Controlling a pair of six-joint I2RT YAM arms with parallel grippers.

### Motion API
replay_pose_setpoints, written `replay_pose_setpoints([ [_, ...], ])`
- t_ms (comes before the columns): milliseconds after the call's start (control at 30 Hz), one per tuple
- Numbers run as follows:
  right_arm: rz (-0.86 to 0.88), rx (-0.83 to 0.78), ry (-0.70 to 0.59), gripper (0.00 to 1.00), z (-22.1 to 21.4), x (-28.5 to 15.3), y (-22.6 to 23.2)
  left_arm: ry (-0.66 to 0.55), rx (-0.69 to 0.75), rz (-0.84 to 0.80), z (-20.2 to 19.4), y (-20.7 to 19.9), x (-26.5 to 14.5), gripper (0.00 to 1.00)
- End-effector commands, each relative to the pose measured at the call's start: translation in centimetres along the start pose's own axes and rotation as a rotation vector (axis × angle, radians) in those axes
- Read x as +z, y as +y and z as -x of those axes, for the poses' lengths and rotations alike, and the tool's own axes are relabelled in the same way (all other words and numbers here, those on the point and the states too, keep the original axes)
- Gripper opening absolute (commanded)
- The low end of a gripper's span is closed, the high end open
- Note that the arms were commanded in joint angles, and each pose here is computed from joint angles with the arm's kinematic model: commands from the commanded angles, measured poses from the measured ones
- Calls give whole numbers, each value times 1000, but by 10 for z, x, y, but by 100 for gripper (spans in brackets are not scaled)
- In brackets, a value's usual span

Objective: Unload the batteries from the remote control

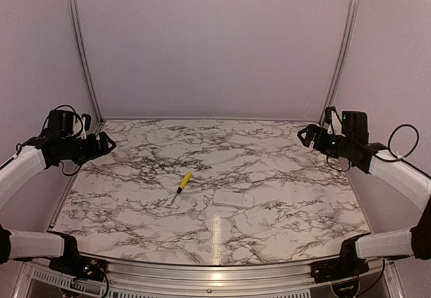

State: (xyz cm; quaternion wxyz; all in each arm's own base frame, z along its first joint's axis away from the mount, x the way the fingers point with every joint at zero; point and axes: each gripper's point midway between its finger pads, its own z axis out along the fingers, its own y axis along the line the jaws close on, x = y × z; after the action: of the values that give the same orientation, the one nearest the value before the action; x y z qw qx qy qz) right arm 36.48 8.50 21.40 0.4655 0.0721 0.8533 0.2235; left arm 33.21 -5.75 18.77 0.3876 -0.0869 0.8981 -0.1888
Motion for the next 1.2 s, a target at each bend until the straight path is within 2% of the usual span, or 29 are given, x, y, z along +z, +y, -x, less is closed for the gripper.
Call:
replay_pose_setpoints([
  [0, 45, -143, 11, 98, 8, -5, 28, -39, 49, -149, 8, -29, -14, 99],
  [100, 102, -244, 30, 98, 1, -5, 50, -13, 62, -195, 0, -37, -14, 95],
  [267, 201, -430, 85, 98, -18, -2, 90, 8, 78, -249, -13, -48, -16, 94],
  [500, 368, -721, 245, 98, -84, 8, 128, 41, 115, -296, -29, -60, -18, 95],
  [633, 477, -820, 326, 98, -120, 8, 139, 13, 124, -301, -29, -63, -26, 98],
  [900, 626, -1070, 381, 99, -174, 0, 153, 7, 118, -295, -36, -60, -30, 99],
  [1167, 690, -1142, 587, 98, -217, 13, 139, -4, 120, -290, -37, -58, -31, 99],
])
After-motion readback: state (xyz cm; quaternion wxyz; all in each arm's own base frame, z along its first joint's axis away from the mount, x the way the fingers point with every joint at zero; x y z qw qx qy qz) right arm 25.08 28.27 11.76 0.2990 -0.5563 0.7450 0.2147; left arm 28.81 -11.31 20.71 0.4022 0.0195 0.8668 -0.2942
